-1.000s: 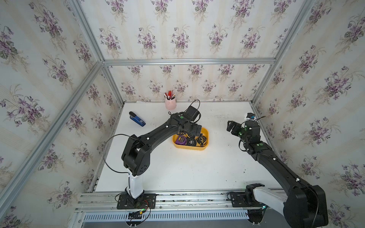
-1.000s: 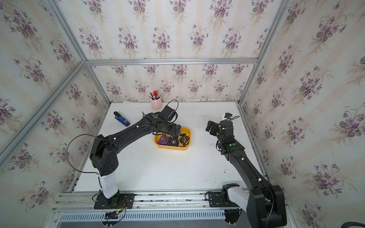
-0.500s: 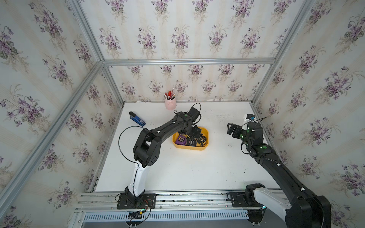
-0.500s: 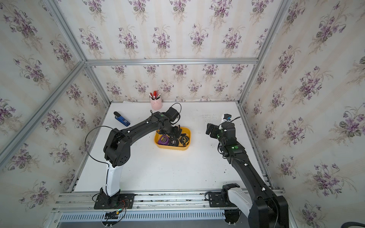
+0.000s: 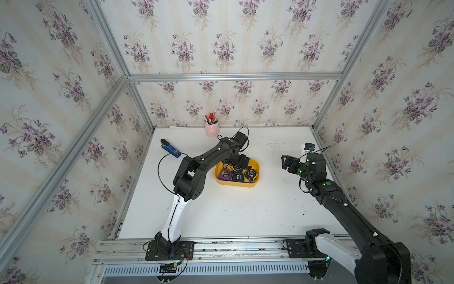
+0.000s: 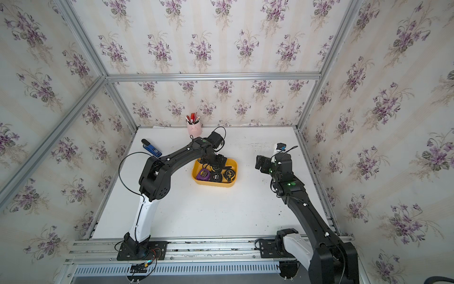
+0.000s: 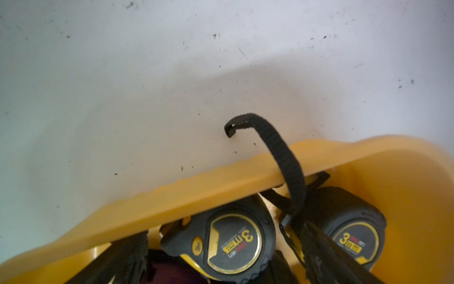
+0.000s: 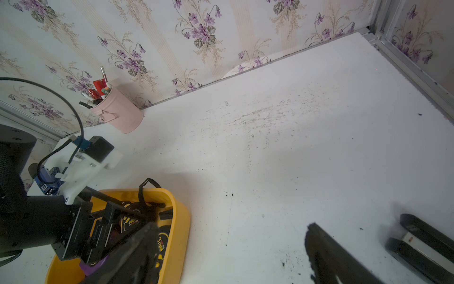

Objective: Take the tape measure out of the storage box
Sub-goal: Pick up the tape measure from the storage box.

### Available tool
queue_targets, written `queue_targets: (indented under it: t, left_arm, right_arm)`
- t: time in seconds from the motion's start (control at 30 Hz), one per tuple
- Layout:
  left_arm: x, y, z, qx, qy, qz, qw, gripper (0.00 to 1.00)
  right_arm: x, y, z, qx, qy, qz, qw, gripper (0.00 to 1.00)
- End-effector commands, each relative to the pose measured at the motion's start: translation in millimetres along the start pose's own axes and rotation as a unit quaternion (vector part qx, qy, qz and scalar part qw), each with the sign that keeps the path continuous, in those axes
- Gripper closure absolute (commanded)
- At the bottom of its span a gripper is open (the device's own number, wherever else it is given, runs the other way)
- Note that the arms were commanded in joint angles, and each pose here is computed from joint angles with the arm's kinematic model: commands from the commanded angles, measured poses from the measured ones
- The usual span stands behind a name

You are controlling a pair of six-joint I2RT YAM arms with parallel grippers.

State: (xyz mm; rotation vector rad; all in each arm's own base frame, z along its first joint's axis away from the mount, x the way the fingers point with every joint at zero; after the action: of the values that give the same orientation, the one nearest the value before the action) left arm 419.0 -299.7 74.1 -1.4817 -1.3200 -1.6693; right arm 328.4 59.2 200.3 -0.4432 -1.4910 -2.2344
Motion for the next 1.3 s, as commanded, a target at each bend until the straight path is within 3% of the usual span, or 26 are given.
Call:
queue_targets:
  t: [0.0,0.63,1.07,1.27]
  left_arm:
    - [-3.6,2.0,-1.4,-0.020,-0.007,-0.001,1.000,0.00]
    - [-12.5,-3.8,-3.1,-0.195,-0.019,0.010,0.981,0.02]
    - [-27.0,-4.6,3.6,-0.210,0.001,0.017,0.977,0.03]
    - [-23.3,-1.5,2.1,-0.193,-0.002,0.015,0.981,0.13]
  right_arm:
    - [-1.2,3.3,2.2,0.005,0.006,-0.008,1.000,0.05]
    - [-6.1,-0.1,1.0,0.005,0.004,-0.002,1.000,0.05]
    - [-9.8,-3.9,1.3,0.003,0.008,0.004,1.000,0.05]
    - [-10.1,-5.2,0.2,0.002,0.006,0.006,1.000,0.05]
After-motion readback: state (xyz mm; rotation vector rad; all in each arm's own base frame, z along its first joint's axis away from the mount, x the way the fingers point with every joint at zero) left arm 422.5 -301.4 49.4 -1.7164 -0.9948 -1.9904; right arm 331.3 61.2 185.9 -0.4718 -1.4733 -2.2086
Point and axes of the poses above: each gripper's point midway between its finger pads, its own x axis back along the fingers, its own z axis along the line the jaws close on, y = z × x, the point moved 2 cm from there along x, back along the fingers, and after that the axes turned 3 degrees about -x, right-handed, at the moved point
